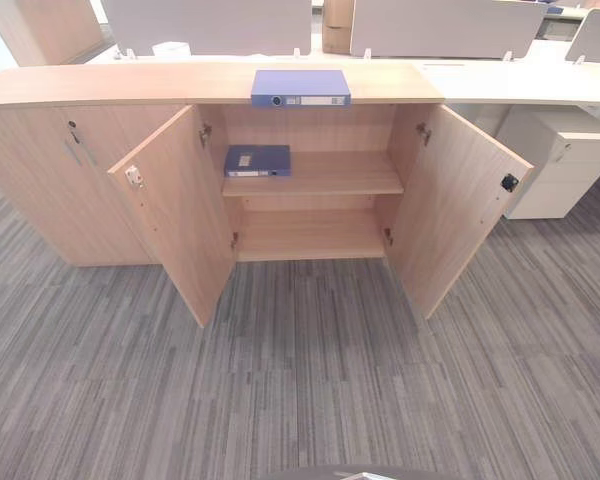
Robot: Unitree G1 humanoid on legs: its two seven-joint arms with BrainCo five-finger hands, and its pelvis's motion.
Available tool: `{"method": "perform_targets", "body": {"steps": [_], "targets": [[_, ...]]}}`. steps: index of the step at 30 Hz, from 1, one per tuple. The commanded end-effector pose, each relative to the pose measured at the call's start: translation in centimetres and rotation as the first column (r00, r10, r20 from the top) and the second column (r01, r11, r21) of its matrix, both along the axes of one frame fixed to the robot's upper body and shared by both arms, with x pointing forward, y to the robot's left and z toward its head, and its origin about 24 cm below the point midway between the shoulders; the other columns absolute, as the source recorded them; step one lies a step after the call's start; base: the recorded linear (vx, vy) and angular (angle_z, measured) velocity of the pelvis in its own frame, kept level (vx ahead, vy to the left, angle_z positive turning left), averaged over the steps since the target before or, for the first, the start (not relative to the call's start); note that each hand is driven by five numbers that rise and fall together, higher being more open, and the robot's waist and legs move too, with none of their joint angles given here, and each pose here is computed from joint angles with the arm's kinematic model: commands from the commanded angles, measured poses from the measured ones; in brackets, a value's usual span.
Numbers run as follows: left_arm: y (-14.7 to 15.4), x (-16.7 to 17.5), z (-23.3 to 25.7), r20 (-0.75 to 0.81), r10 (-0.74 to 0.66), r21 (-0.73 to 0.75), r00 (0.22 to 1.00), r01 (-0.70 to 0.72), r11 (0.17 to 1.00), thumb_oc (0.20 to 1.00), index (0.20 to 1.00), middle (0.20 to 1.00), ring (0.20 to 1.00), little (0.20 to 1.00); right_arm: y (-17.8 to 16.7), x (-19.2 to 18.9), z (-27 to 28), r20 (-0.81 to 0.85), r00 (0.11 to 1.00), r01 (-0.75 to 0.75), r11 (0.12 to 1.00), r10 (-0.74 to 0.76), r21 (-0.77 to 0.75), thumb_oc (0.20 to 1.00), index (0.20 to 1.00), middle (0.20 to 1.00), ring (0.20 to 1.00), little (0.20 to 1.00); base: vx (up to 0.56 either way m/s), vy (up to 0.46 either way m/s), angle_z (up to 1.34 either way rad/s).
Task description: Put the empty folder in the office cabinet
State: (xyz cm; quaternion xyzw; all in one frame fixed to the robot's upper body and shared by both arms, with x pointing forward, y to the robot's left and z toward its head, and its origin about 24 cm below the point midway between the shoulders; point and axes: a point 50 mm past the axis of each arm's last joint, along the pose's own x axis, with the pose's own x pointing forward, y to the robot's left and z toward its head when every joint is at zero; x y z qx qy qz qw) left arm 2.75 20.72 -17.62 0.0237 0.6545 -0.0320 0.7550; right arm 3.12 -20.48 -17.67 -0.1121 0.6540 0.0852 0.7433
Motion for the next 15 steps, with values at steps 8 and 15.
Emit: {"method": "perform_targets", "body": {"steps": [8, 15], "targets": [[-0.26, 1.57, 0.04, 0.019, 0.021, -0.004, 1.000, -0.020, 1.000, 1.000, 1.000, 1.000, 1.000, 1.000, 0.31, 2.59, 0.24, 0.072, 0.995, -0.075, 0.997, 0.074, 0.005, 1.000, 1.000, 1.000, 1.000, 1.000, 0.00, 0.000, 0.00], [-0.43, 1.42, 0.00, 0.016, 0.021, -0.012, 1.000, -0.021, 1.000, 1.000, 1.000, 1.000, 1.000, 1.000, 0.57, 2.70, 0.24, 0.081, 0.994, -0.076, 0.997, 0.075, 0.016, 1.000, 1.000, 1.000, 1.000, 1.000, 0.00, 0.000, 0.00]]}}
